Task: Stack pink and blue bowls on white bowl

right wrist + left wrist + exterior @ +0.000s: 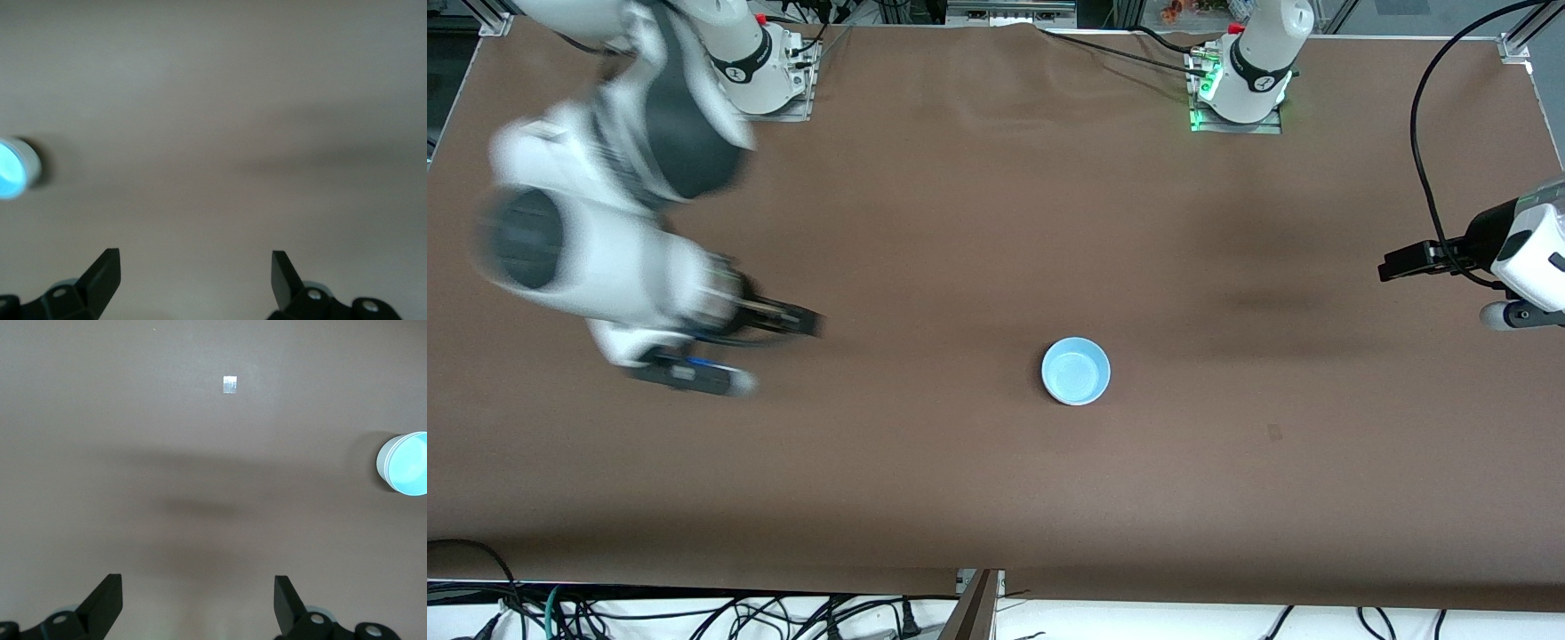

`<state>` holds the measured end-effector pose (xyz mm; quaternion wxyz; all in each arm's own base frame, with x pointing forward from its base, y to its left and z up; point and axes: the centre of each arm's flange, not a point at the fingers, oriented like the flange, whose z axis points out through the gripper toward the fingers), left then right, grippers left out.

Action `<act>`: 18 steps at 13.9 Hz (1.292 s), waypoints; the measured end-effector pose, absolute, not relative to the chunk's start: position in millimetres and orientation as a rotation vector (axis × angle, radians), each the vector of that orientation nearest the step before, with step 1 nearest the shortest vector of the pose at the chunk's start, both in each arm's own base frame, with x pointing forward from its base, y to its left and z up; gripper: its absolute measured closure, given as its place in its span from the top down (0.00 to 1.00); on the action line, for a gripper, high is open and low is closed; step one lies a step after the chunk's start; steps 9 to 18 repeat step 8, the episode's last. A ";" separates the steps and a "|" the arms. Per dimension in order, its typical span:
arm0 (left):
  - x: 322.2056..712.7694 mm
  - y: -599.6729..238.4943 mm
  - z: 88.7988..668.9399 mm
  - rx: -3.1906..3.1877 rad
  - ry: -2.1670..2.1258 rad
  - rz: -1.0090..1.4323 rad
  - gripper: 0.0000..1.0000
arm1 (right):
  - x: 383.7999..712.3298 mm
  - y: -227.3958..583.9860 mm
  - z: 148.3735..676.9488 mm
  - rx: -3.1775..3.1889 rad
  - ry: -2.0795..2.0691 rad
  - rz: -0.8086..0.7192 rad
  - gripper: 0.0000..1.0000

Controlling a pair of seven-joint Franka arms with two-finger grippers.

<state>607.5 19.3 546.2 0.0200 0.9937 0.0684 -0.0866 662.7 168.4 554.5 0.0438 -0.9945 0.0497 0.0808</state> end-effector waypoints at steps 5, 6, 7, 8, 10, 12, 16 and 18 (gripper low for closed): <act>607.6 19.3 546.3 3.083 0.212 -0.268 1.00 | 594.3 59.4 581.3 -3.096 -0.044 0.186 1.00; 607.6 19.3 546.3 3.083 0.212 -0.268 1.00 | 585.6 59.1 578.9 -3.111 -0.082 0.181 1.00; 607.6 19.2 546.3 3.083 0.212 -0.268 1.00 | 582.0 61.4 577.4 -3.118 -0.110 0.174 1.00; 607.6 19.3 546.3 3.083 0.212 -0.268 1.00 | 581.6 64.2 576.9 -3.122 -0.125 0.166 1.00; 607.6 19.3 546.3 3.083 0.212 -0.268 1.00 | 581.6 64.2 576.9 -3.122 -0.125 0.166 1.00; 607.6 19.3 546.3 3.083 0.212 -0.268 1.00 | 581.6 64.2 576.9 -3.122 -0.125 0.166 1.00; 607.6 19.3 546.3 3.083 0.212 -0.268 1.00 | 581.6 64.2 576.9 -3.122 -0.125 0.166 1.00; 607.6 19.3 546.3 3.083 0.212 -0.268 1.00 | 581.6 64.2 576.9 -3.122 -0.125 0.166 1.00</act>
